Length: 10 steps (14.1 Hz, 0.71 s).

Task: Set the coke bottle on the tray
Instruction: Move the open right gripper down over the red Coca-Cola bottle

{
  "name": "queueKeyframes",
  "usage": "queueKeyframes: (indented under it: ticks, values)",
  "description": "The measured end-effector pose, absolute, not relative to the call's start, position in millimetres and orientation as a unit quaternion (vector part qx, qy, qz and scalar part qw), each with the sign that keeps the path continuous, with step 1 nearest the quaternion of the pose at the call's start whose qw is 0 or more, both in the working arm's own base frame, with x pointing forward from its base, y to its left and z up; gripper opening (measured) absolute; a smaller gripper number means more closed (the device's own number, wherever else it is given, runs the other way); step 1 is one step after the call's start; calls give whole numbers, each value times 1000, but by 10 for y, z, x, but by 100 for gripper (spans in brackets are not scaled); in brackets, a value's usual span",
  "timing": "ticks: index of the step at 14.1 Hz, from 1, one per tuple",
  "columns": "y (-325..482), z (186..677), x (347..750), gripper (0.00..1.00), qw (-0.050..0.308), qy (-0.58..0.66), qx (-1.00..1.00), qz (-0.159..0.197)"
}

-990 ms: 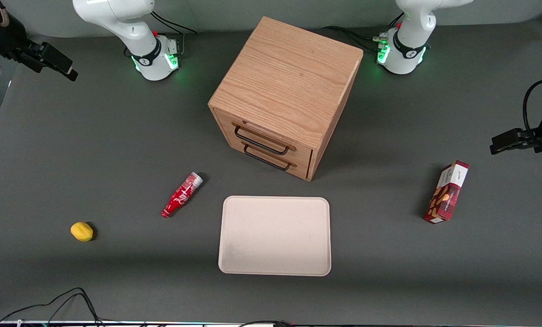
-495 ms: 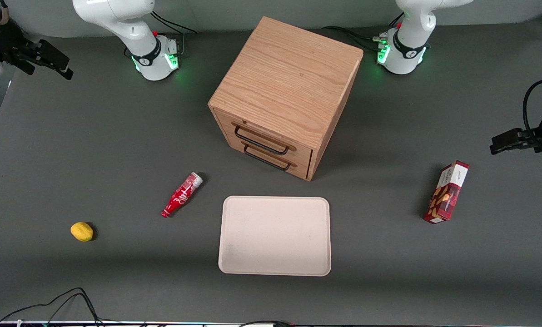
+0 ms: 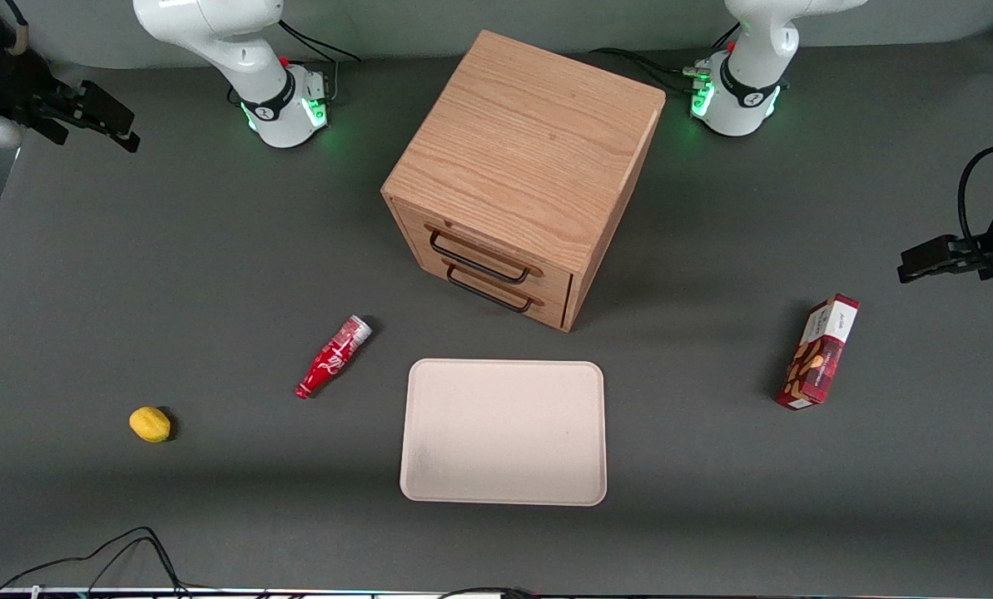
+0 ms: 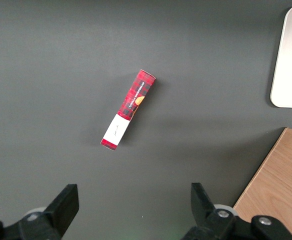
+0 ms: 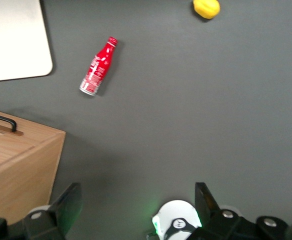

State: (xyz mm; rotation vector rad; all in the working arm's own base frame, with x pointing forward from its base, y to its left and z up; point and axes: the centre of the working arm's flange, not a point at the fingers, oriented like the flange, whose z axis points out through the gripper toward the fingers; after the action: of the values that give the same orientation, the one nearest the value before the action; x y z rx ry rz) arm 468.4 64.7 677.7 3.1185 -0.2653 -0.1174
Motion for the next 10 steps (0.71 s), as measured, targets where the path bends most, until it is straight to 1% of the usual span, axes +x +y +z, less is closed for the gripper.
queueKeyframes:
  ticks: [2,4,7,10]
  values:
    - [917,6586,5032,100,-9,-113,992,-51]
    - [1189,6191,5459,100,-18,-152,987,-56]
    - [1561,5204,6030,100,-17,-231,970,-72]
    - [1763,3988,6442,100,-12,-289,952,-96]
